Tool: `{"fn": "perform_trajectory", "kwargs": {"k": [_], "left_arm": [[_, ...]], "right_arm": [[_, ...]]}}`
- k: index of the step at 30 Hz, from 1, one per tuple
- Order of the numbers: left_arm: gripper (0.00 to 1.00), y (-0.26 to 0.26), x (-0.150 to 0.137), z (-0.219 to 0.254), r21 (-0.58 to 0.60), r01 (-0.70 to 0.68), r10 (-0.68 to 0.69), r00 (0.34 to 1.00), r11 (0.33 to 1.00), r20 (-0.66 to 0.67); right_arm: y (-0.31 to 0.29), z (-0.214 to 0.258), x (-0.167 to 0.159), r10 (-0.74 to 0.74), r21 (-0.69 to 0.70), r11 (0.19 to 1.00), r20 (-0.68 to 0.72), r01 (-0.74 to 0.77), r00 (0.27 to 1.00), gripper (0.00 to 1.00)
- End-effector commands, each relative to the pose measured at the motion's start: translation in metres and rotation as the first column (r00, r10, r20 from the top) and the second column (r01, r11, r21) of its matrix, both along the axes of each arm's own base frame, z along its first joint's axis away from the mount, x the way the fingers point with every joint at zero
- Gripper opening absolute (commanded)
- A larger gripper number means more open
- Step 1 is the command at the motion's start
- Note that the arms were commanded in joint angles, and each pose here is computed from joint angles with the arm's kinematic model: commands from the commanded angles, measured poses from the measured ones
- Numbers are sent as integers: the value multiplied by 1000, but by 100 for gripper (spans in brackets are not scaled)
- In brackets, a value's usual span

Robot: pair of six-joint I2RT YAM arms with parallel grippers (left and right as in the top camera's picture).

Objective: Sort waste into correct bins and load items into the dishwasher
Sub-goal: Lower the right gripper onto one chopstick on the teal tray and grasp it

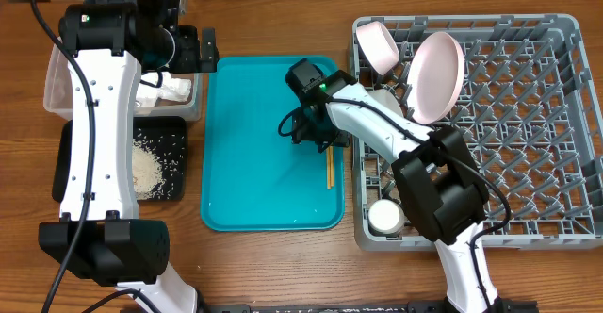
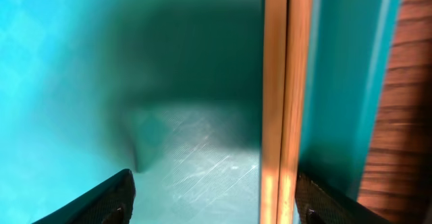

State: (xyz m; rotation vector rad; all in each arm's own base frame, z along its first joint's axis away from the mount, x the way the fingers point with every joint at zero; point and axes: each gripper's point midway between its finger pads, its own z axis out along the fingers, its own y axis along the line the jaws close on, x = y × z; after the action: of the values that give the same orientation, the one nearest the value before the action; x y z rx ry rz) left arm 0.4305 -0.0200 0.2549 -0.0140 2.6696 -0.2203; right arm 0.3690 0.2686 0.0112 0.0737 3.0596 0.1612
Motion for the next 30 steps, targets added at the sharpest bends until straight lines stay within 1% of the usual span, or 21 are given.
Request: {"fn": "perform_trajectory", "kwargs": {"k": [1,3,8,10,11,17,19,22,30], "left_arm": [[100,0,3,3,-10,-6,6,1000,1000,10],[100,0,3,3,-10,-6,6,1000,1000,10],[100,0,3,3,-10,-6,6,1000,1000,10],[100,0,3,3,-10,-5,6,1000,1000,10],[100,0,3,3,-10,-6,6,1000,1000,10],[100,0,3,3,-10,-6,6,1000,1000,10],[100,0,3,3,-10,-5,5,1000,1000,10],[100,0,3,3,-10,-6,6,1000,1000,10],[100,0,3,3,-10,-6,6,1000,1000,10]], "right_arm": [[15,-3,-13,44,71,997,-56,-40,997,73],[20,-4,-18,58,74,996,-62,-54,996,67],[30,-4,-22,81,75,994,-46,-78,996,37],[30,-4,-21,81,76,994,-44,-78,996,30],[30,-4,-21,81,76,994,-45,-78,996,28],[31,-2,-18,95,79,993,-30,-93,995,27],[33,5,-14,109,83,991,-16,-108,994,27],[29,12,-7,102,51,993,14,-103,995,27],[24,9,-4,93,20,995,27,-94,995,28]]}}
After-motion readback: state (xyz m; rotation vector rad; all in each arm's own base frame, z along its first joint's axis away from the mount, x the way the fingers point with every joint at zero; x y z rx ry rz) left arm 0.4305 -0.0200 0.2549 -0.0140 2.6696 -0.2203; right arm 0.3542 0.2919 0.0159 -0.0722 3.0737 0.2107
